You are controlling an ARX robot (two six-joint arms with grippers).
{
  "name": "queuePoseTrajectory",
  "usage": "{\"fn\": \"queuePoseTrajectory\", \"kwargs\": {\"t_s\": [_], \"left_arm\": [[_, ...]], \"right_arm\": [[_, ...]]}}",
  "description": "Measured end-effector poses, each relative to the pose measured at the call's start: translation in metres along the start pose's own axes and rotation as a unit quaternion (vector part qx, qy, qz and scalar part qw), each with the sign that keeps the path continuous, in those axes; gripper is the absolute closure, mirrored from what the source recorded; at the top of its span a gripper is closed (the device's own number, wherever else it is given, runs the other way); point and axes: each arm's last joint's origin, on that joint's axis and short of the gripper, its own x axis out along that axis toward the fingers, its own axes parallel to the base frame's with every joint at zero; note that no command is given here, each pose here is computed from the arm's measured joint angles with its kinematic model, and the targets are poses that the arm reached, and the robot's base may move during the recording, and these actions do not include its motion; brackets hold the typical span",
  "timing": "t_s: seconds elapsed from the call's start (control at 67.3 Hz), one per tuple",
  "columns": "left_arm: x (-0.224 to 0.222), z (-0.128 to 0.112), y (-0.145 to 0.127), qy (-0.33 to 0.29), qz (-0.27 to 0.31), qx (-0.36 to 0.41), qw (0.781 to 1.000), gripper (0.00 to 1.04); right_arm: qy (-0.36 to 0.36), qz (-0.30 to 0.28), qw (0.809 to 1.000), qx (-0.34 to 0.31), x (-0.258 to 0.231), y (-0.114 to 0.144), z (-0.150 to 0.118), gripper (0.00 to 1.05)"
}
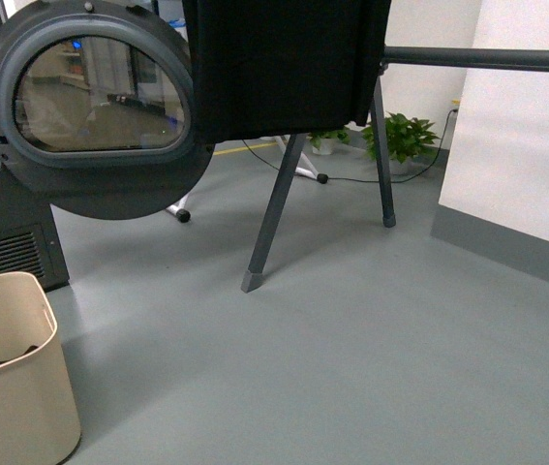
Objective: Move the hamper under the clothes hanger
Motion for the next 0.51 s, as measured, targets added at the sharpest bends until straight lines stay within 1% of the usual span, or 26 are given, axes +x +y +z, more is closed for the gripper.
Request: {"fn": "queuePoseTrajectory", "kwargs": {"t_s": [0.505], "left_arm": [[0.0000,0.0000,0.0000,0.000,-0.001,0.000,1.000,0.07]], "right_arm": [[0.000,0.000,1.000,0.000,0.0000,0.0000,0.0000,0.08]]}}
